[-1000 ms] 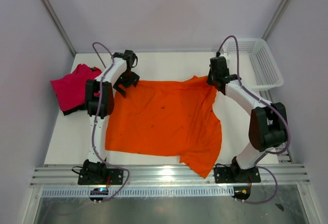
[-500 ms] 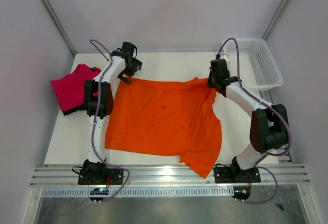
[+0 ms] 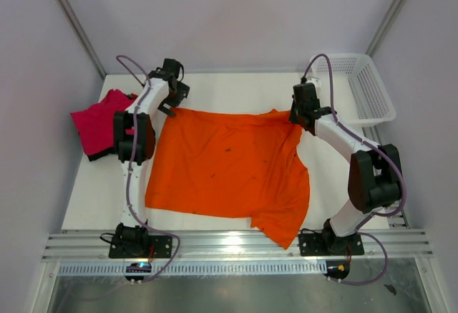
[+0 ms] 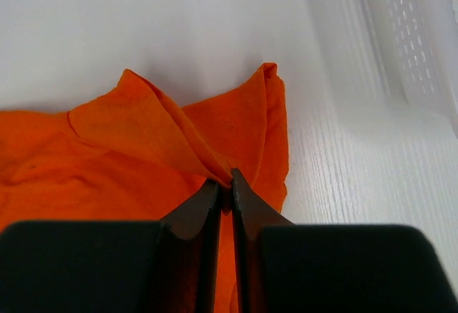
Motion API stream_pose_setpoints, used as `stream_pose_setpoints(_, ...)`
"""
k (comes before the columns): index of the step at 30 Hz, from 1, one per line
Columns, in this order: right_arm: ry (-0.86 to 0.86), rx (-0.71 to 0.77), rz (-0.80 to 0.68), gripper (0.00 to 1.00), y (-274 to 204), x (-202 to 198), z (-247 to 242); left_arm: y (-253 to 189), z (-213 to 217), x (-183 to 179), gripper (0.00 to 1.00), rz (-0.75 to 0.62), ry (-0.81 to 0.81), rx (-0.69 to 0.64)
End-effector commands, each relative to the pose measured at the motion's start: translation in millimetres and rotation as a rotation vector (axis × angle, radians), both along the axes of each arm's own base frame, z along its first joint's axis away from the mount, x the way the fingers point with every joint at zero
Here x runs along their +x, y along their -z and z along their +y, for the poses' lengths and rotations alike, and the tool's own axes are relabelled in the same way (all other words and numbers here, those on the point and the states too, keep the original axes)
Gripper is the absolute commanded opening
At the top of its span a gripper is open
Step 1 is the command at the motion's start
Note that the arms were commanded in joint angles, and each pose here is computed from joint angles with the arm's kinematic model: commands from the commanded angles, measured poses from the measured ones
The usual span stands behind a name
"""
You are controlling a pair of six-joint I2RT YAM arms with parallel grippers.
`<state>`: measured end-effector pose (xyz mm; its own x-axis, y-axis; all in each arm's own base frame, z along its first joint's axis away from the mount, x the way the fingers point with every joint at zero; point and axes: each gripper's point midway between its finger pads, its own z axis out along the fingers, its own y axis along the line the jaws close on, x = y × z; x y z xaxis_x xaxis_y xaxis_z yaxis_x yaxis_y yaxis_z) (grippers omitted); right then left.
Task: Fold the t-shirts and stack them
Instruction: Grap the side of the flattened tshirt furthest away from the robot with both arms
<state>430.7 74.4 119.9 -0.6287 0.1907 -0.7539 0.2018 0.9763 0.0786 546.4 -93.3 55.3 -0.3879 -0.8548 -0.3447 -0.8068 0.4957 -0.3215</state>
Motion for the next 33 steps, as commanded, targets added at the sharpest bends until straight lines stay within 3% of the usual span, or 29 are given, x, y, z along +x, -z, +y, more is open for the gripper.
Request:
stream_pose_setpoints(1, 0.002, -0.009, -0.050, 0.13, -19.5, 8.3, -0.6, 20.8, 14.3, -6.9, 0.92, 0.048, -0.024, 0.060)
stream_pose_setpoints(17, 0.026, -0.045, -0.028, 0.13, -17.5, -4.8, -10.8, 39.4, 19.7, 3.1, 0.86, 0.046, -0.029, 0.063)
stream_pose_setpoints(20, 0.028, -0.031, -0.026, 0.13, -16.5, -5.0, -9.0, 48.5, 21.1, -6.8, 0.73, 0.092, -0.033, 0.073)
stream_pose_setpoints(22, 0.028, -0.029, -0.027, 0.13, -16.7, -4.4, -8.5, 55.4, 24.8, -16.3, 0.56, 0.136, -0.037, 0.091)
stream_pose_setpoints(23, 0.027, -0.029, -0.030, 0.13, -18.3, -3.6, -8.4, 57.9, 27.4, -19.2, 0.42, 0.150, -0.041, 0.101)
stream_pose_setpoints(24, 0.027, -0.031, -0.030, 0.13, -18.3, -3.2, -8.6, 60.6, 29.1, -23.2, 0.20, 0.166, -0.051, 0.107)
stream_pose_setpoints(33, 0.024, -0.025, -0.020, 0.13, -13.9, -1.5, -6.6, 72.7, 34.8, -39.8, 0.05, 0.242, -0.041, 0.132)
